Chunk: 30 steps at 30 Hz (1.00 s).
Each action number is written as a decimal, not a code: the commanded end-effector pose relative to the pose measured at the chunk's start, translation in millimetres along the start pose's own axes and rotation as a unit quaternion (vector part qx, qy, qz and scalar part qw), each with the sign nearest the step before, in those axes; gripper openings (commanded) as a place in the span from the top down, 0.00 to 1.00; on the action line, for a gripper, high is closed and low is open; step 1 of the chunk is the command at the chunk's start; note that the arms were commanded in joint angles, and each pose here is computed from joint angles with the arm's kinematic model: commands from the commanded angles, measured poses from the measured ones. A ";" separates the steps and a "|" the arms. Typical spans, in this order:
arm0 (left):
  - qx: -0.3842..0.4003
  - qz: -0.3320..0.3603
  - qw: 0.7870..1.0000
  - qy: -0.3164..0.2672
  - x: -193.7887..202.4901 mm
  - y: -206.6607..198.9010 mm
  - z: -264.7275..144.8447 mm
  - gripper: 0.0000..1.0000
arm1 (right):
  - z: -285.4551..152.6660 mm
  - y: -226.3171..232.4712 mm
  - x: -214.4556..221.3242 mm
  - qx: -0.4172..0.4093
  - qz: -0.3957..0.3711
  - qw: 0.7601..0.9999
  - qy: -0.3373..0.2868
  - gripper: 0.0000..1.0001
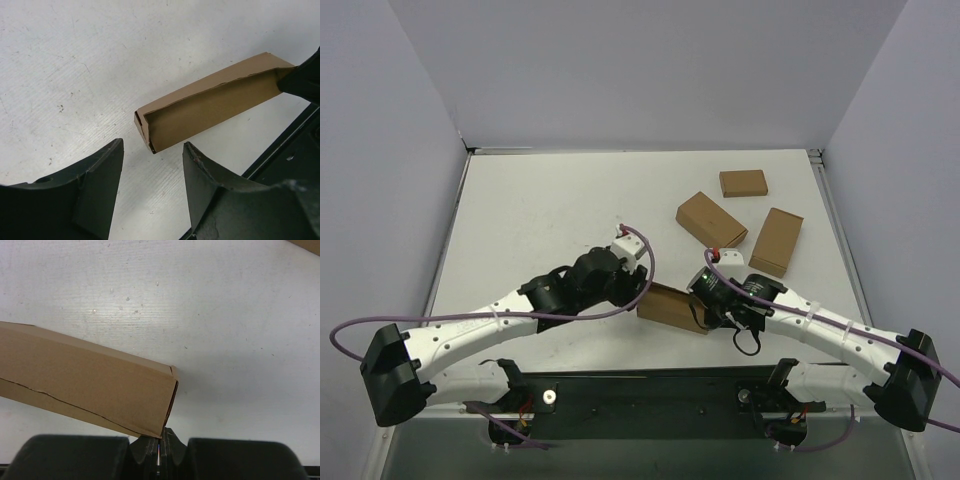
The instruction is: Fold the paper box
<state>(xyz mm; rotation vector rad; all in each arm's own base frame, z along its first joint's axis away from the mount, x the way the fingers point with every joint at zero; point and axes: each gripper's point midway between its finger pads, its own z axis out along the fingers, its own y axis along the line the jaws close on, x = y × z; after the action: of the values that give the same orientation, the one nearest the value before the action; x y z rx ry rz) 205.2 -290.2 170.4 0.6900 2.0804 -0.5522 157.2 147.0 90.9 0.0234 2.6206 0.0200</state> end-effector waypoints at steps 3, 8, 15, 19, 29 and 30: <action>0.027 -0.057 0.998 -0.017 -14.7 1.3 -7.1 0.40 | 4.2 -13.8 13.7 0.039 -0.024 0.999 0.026 1.00; 0.045 -0.125 0.990 -0.041 -36.3 -0.9 -2.4 0.39 | 4.5 -14.0 15.0 0.039 -0.025 0.999 0.027 1.00; 0.047 -0.176 0.982 -0.055 -52.6 11.0 18.2 0.38 | 4.3 -12.9 15.3 0.039 -0.028 0.999 0.026 1.00; 0.041 -0.198 0.978 -0.054 -51.4 19.1 35.0 0.38 | 4.6 -12.5 16.0 0.039 -0.029 0.998 0.027 1.00; 0.053 -0.219 0.974 -0.033 -26.2 18.5 51.2 0.40 | 5.7 -13.2 15.6 0.044 -0.034 0.998 0.026 1.00; 0.054 -0.221 0.973 -0.030 -21.6 18.5 51.0 0.41 | 5.7 -13.0 15.2 0.044 -0.034 0.998 0.025 1.00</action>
<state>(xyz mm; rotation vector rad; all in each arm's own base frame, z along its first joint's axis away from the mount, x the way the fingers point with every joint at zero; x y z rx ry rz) 260.7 -306.0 157.8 0.2661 2.1905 -0.8479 158.4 149.6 91.1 0.0002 2.6108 -0.0018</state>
